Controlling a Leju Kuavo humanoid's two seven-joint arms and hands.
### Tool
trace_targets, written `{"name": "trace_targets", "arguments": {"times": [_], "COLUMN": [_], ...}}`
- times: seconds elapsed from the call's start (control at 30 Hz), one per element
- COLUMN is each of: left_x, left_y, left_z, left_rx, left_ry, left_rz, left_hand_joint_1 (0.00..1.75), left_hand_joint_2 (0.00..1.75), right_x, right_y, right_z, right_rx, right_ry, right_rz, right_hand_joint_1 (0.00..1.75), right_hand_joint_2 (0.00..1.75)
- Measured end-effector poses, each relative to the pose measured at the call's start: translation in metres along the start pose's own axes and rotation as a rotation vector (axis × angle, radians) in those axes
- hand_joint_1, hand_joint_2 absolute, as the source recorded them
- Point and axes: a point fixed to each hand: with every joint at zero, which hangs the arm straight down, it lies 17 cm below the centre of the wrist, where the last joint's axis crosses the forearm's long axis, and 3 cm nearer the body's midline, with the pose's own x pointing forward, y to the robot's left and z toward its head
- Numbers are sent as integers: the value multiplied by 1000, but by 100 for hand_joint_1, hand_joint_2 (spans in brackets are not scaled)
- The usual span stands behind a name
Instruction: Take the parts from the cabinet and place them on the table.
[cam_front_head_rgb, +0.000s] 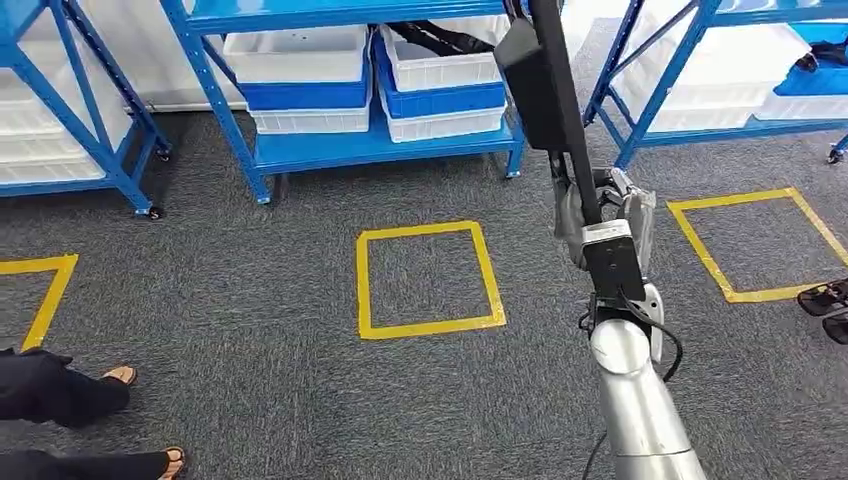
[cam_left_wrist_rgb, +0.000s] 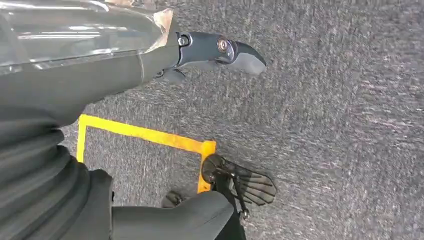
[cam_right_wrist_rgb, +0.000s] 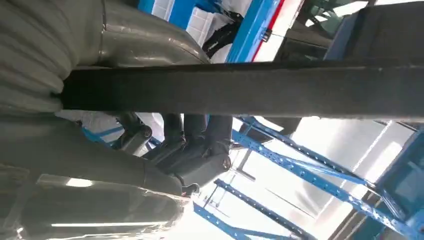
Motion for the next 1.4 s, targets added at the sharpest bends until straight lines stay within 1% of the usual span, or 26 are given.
{"name": "trace_targets", "arguments": {"times": [0.73,0.97,1.17,1.4], "left_x": [-3,-4,-4,-5], "left_y": [6,7,7,3], "left_z": [0,0,0,1], "left_rx": [13,19,21,18], "left_ry": [-2,2,2,4], "left_rz": [17,24,24,26], "left_hand_joint_1": [0,0,0,0], "left_hand_joint_2": [175,175,175,175], "right_x": [-3,-5,-8,-13], "right_y": [0,0,-9,-9], "right_z": [3,2,0,3], "right_rx": [-1,0,-19,-18], "right_ry": [8,27,31,43], "right_rz": [2,-80,-83,-81], "right_hand_joint_1": [175,175,175,175], "right_hand_joint_2": [175,175,175,175]}}
